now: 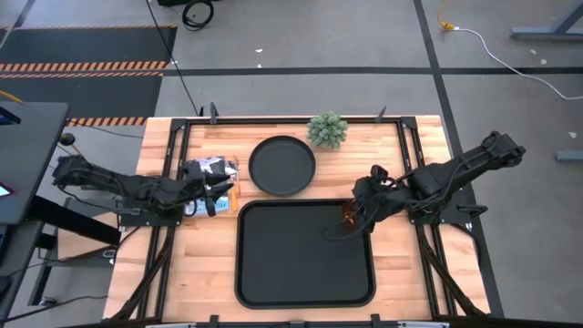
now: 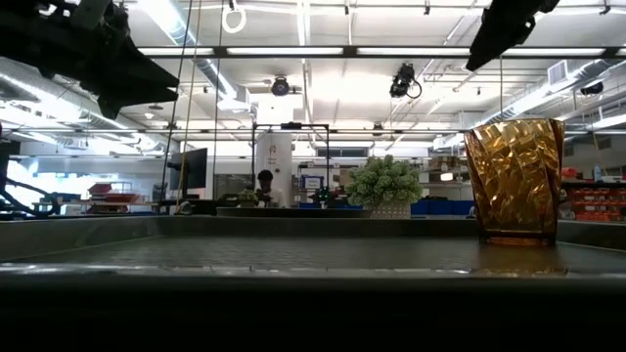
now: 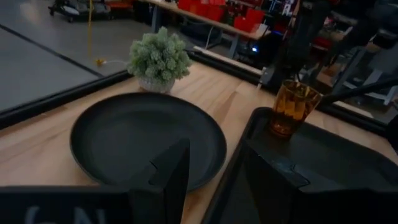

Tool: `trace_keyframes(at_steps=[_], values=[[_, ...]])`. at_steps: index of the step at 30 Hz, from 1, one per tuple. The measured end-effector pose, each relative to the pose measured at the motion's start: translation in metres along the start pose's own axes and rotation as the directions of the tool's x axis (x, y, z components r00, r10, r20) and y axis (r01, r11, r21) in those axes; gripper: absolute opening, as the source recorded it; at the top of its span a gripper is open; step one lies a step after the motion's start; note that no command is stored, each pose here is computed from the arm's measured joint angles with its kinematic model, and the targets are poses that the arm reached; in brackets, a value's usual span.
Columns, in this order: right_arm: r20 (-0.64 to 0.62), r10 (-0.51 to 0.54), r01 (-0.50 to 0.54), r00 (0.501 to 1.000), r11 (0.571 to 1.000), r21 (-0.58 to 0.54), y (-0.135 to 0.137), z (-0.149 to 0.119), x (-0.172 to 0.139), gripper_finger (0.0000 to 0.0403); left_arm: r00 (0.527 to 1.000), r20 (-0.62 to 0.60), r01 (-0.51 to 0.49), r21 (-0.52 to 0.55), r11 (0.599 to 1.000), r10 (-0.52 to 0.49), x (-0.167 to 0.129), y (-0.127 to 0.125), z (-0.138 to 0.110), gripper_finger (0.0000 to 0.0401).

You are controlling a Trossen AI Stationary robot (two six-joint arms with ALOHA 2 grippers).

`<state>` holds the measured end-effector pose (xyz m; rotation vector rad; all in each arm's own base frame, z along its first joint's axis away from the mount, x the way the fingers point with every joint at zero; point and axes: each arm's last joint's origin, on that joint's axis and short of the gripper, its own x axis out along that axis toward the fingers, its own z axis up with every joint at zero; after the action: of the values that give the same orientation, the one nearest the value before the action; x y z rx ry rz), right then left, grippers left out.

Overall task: Pick and place plate/cup/fork/spoon on tray
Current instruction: Put the black plate on the black serving tray to the bottom left of the orange glass

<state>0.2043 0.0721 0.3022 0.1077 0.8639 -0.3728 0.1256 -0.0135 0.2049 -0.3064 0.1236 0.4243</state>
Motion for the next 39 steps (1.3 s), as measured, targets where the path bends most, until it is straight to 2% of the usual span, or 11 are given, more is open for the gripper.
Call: trace_keyframes(at_steps=[7, 17, 32, 39], values=[[0.112, 0.010, -0.011, 0.994, 1.000, 0.008, -0.011, -0.009, -0.004, 0.0224, 0.995, -0.102, -0.018, -0.008, 1.000, 0.017, 0.017, 0.003, -0.001, 0.0157], [0.209, 0.016, -0.026, 0.978, 0.999, 0.045, -0.023, -0.020, -0.007, 0.0224, 0.970, -0.242, -0.015, 0.014, 1.000, 0.018, 0.043, 0.003, 0.007, 0.0157], [0.238, 0.027, -0.031, 0.971, 0.999, 0.013, -0.025, -0.020, -0.011, 0.0224, 0.885, -0.465, 0.036, 0.125, 0.991, 0.027, 0.087, -0.004, 0.008, 0.0157], [0.251, -0.007, 0.000, 0.968, 1.000, 0.029, -0.035, -0.022, -0.017, 0.0222, 0.854, -0.519, 0.064, 0.200, 0.978, 0.050, 0.103, -0.012, 0.012, 0.0157]])
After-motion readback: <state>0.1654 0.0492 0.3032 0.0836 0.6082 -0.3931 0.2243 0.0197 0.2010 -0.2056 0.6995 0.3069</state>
